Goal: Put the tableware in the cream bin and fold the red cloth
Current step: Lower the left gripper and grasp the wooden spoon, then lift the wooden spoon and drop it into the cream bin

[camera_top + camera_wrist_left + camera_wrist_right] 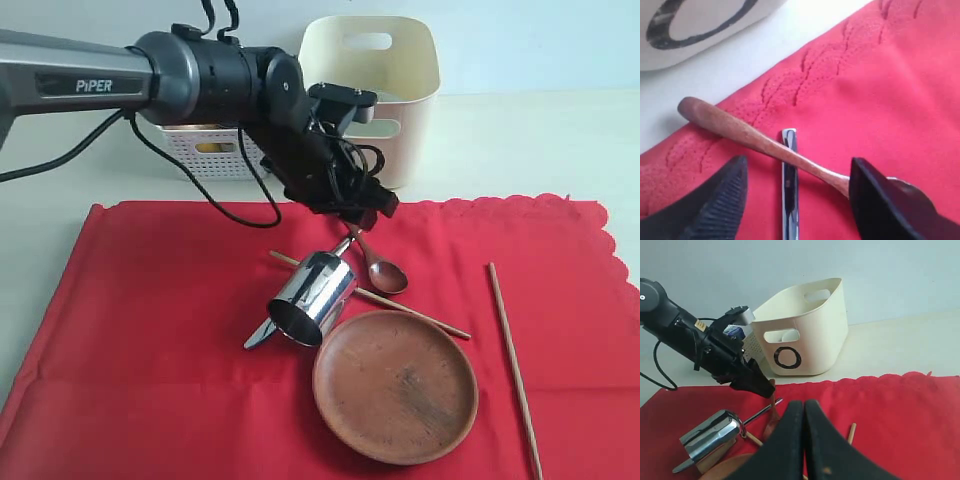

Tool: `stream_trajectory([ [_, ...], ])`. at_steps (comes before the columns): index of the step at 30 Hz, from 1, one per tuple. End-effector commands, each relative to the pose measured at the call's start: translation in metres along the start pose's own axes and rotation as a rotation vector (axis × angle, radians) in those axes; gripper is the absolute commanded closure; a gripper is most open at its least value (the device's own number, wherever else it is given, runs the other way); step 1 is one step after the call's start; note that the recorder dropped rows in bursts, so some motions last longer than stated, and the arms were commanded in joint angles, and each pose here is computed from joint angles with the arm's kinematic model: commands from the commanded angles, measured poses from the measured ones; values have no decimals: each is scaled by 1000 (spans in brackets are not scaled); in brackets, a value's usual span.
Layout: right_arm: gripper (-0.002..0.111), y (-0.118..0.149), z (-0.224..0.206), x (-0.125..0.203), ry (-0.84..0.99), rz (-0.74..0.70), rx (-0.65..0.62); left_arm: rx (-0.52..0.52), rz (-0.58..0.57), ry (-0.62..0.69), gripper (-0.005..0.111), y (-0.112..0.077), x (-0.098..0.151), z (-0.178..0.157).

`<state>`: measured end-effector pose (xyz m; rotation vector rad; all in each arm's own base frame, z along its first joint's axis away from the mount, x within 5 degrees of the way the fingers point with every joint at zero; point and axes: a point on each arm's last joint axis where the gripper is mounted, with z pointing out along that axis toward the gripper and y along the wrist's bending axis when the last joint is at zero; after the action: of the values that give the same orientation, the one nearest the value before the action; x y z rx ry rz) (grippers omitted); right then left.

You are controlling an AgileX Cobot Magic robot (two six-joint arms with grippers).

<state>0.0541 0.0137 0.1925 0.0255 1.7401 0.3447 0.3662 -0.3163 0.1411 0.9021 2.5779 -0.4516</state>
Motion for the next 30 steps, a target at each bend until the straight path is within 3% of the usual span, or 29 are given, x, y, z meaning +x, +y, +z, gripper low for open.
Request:
stream_trajectory([
  [1, 108, 0, 0, 1, -8, -9, 0, -21, -43, 22, 48, 0, -2, 7],
  [12, 108, 0, 0, 1, -8, -9, 0, -15, -86, 36, 48, 0, -7, 23],
  [20, 108, 0, 0, 1, -8, -9, 0, -11, -52, 75, 51, -11, -4, 38],
  [25, 108, 0, 0, 1, -8, -9, 0, -17, -42, 76, 68, -11, -4, 38],
  [30, 108, 0, 0, 1, -8, -9, 0, -12, -49, 71, 97, -12, -4, 38],
])
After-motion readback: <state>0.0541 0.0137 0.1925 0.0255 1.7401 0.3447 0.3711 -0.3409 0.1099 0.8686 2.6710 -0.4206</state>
